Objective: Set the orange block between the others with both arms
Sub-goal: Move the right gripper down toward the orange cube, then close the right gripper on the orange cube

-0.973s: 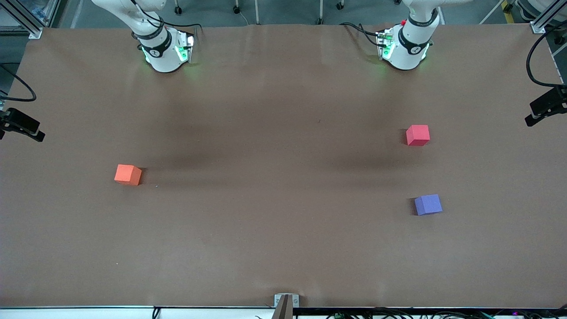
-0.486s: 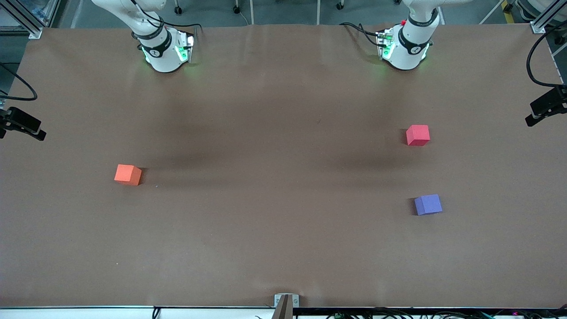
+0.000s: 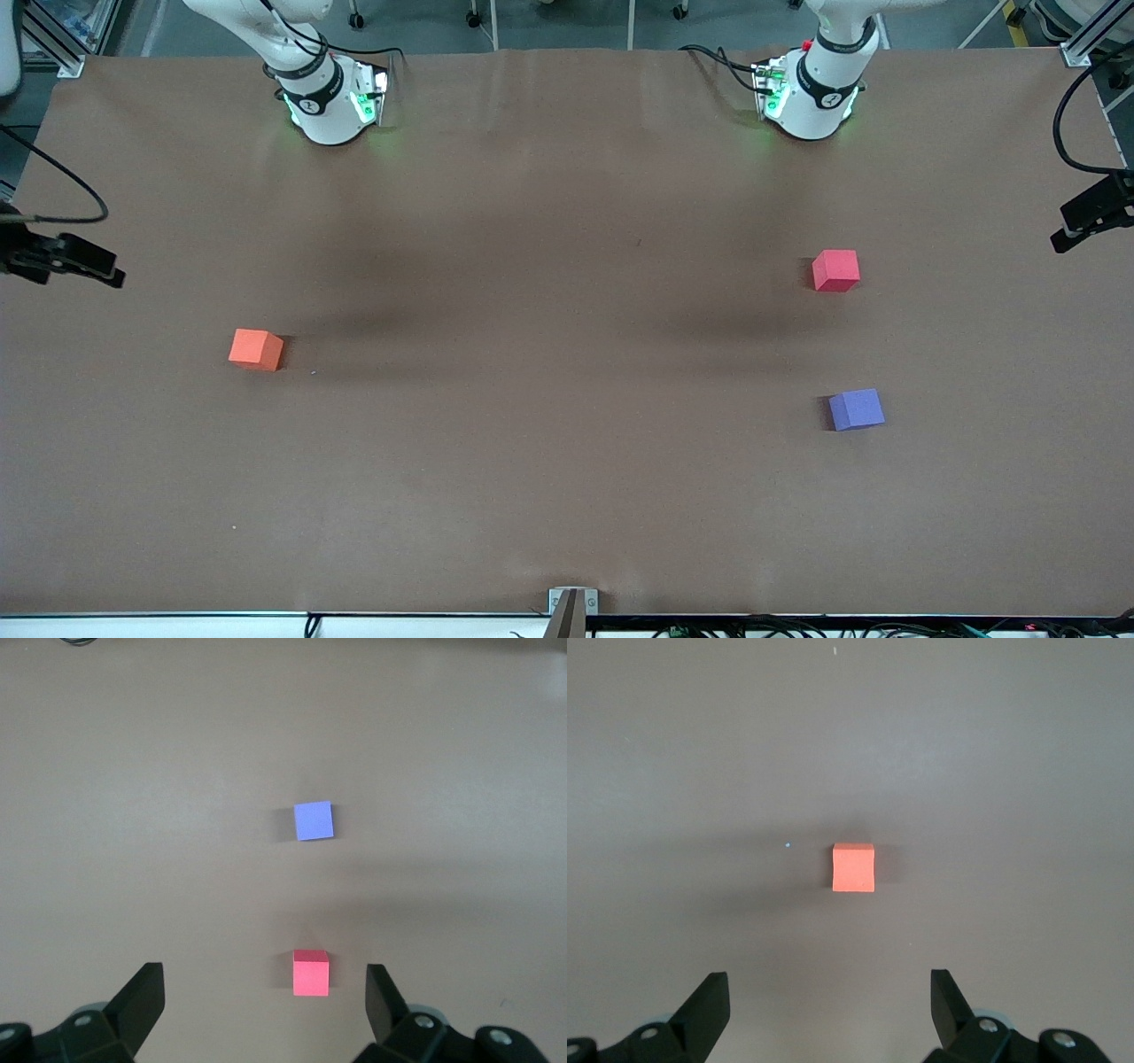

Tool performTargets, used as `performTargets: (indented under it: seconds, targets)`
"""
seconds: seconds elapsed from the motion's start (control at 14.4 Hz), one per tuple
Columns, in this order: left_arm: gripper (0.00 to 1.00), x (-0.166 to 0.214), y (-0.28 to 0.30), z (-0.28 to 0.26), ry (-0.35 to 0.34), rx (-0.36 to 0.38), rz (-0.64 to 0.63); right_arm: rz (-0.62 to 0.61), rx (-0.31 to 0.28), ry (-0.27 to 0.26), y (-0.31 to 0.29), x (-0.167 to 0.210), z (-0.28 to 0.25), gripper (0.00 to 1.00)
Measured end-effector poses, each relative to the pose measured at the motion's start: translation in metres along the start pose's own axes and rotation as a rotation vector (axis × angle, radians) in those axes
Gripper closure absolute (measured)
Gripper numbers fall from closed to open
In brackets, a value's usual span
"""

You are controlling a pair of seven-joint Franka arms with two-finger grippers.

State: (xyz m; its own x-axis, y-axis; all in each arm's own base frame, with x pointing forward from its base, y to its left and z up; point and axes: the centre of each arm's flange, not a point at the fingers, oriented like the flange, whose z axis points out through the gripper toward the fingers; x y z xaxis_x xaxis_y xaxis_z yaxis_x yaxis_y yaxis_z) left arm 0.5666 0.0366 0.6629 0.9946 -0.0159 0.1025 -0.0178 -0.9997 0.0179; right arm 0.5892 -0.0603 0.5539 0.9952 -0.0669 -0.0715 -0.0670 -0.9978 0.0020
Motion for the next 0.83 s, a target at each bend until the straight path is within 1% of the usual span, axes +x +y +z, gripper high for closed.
performTargets:
  seconds: [0.28, 0.49, 0.69, 0.83]
  targets:
    - [0.00, 0.000, 0.000, 0.000, 0.000, 0.000, 0.000, 0.000, 0.002, -0.120, 0.001, 0.030, 0.084, 0.00]
    - [0.00, 0.000, 0.000, 0.000, 0.000, 0.000, -0.001, 0.001, 0.002, -0.190, 0.002, 0.049, 0.145, 0.00]
    - [0.00, 0.000, -0.001, 0.000, 0.000, 0.000, -0.002, 0.002, 0.003, -0.260, 0.003, 0.059, 0.201, 0.00]
    - [0.00, 0.000, -0.001, 0.000, 0.000, 0.000, -0.002, 0.002, 0.004, -0.286, 0.003, 0.061, 0.226, 0.00]
